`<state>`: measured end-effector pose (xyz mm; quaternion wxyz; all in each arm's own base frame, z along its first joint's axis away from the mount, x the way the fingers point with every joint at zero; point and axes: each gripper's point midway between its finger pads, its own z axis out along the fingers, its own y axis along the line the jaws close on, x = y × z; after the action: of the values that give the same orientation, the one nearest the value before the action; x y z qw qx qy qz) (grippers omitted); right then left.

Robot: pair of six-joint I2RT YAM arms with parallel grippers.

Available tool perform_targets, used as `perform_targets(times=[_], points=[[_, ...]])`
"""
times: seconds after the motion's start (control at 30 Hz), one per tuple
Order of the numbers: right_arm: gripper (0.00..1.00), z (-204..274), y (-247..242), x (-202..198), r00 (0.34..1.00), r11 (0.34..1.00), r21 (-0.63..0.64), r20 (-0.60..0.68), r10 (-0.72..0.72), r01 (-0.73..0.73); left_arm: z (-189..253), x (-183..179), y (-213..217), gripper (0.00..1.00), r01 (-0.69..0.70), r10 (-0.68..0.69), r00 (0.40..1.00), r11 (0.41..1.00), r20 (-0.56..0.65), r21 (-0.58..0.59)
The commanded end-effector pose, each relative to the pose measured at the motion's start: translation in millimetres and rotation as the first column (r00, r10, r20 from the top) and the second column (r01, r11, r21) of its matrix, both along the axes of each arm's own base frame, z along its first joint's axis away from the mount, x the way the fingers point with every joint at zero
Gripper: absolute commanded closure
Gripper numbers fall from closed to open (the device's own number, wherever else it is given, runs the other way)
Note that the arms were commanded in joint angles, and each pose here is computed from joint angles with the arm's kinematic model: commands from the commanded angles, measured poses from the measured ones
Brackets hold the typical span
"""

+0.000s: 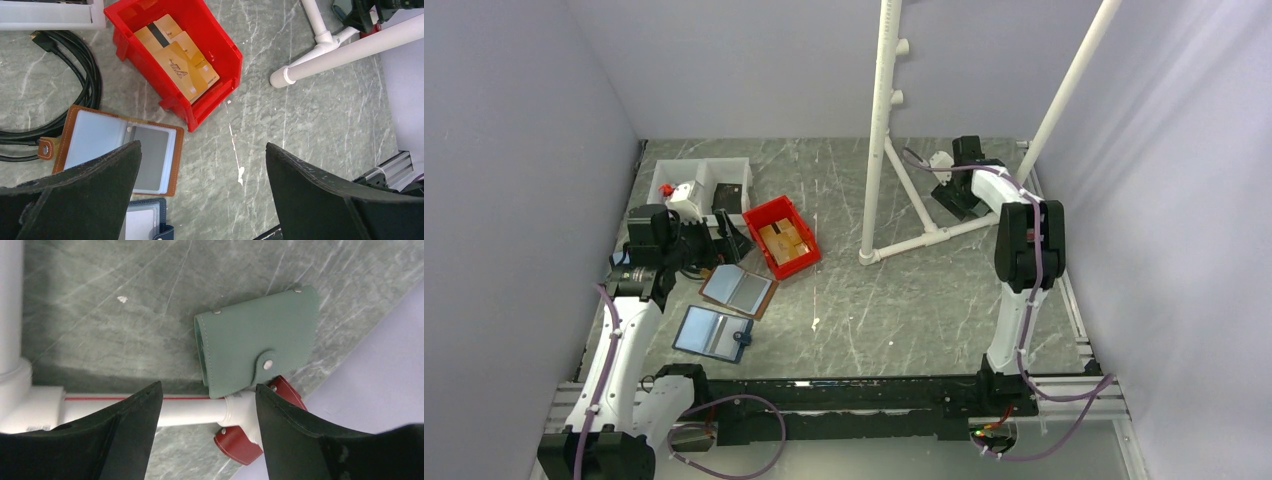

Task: Take the credit cards out of the card holder
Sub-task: Pick up the card holder from the center of the board.

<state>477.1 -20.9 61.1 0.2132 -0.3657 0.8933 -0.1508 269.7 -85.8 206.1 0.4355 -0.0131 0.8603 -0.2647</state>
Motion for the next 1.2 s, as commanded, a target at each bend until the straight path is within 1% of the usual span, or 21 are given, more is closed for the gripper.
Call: perform_targets(times=[0.0, 0.07, 0.17, 0.23, 0.27, 0.3, 0.4, 0.43, 0.57, 0.7, 0.83, 0.87, 0.97, 1.13, 1.17], points=[[0.32, 0.0, -11.0, 19.3, 0.999, 0.997, -0.074, 0.033, -0.028, 0.03, 1.4, 2.5, -0.2, 0.01, 0.02, -0.021, 0.999, 1.0, 0.025, 0.009], [0.35, -3.9, -13.4, 25.1, 0.998, 0.995, -0.087, 0.043, -0.035, 0.039, 1.2, 2.5, 0.1, 0.01, 0.019, -0.019, 1.0, 1.0, 0.023, 0.008], [0.45, -7.9, -16.1, 31.5, 0.997, 0.993, -0.111, 0.063, -0.036, 0.043, 0.5, 2.7, 0.6, 0.01, 0.017, -0.017, 1.0, 1.0, 0.021, 0.008], [0.6, -8.3, -16.8, 33.9, 0.997, 0.992, -0.124, 0.078, -0.028, 0.037, 0.1, 2.9, 1.0, 0.01, 0.017, -0.017, 1.0, 1.0, 0.02, 0.008], [0.7, -8.8, -16.5, 34.0, 0.996, 0.991, -0.127, 0.084, -0.022, 0.033, -0.3, 2.9, 1.0, 0.01, 0.017, -0.017, 1.0, 1.0, 0.019, 0.008], [0.77, -8.3, -15.0, 34.8, 0.995, 0.991, -0.129, 0.095, -0.013, 0.025, 0.2, 3.0, 0.8, 0.01, 0.017, -0.017, 1.0, 1.0, 0.021, 0.008], [0.97, -0.3, -13.2, 37.1, 0.991, 0.991, -0.132, 0.132, 0.006, 0.012, 0.1, 3.3, 1.2, 0.01, 0.016, -0.016, 1.0, 1.0, 0.02, 0.006], [1.0, 2.1, -11.7, 36.7, 0.99, 0.991, -0.132, 0.141, 0.012, 0.006, 0.0, 3.3, 1.2, 0.0, 0.016, -0.016, 1.0, 1.0, 0.019, 0.005], [1.0, 30.1, -3.2, 41.6, 0.974, 0.995, -0.101, 0.224, 0.038, -0.016, -0.3, 3.9, 1.8, 0.01, 0.014, -0.014, 1.0, 1.0, 0.019, 0.006], [1.0, 78.3, 16.4, 43.3, 0.936, 0.998, -0.006, 0.348, 0.056, -0.058, -0.6, 4.2, 2.2, 0.01, 0.013, -0.013, 1.0, 1.0, 0.017, 0.005], [1.0, 123.2, 35.8, 33.9, 0.893, 0.989, 0.086, 0.444, 0.072, -0.122, -0.5, 4.8, 2.8, 0.01, 0.012, -0.012, 1.0, 1.0, 0.018, 0.003], [1.0, 137.4, 41.2, 28.0, 0.879, 0.984, 0.107, 0.469, 0.079, -0.145, -0.3, 4.7, 2.9, 0.01, 0.012, -0.012, 1.0, 1.0, 0.018, 0.002], [1.0, 155.7, 56.2, 6.2, 0.861, 0.962, 0.164, 0.496, 0.113, -0.22, -0.3, 4.4, 3.4, 0.0, 0.01, -0.01, 1.0, 1.0, 0.018, 0.004], [1.0, 162.6, 81.2, -52.5, 0.856, 0.899, 0.259, 0.478, 0.198, -0.353, 1.5, 4.0, 1.9, 0.01, 0.017, -0.017, 1.0, 1.0, 0.025, -0.004], [1.0, 160.7, 89.6, -68.2, 0.849, 0.873, 0.278, 0.469, 0.242, -0.402, 2.1, 3.9, 1.4, 0.01, 0.02, -0.02, 0.999, 1.0, 0.026, -0.007]])
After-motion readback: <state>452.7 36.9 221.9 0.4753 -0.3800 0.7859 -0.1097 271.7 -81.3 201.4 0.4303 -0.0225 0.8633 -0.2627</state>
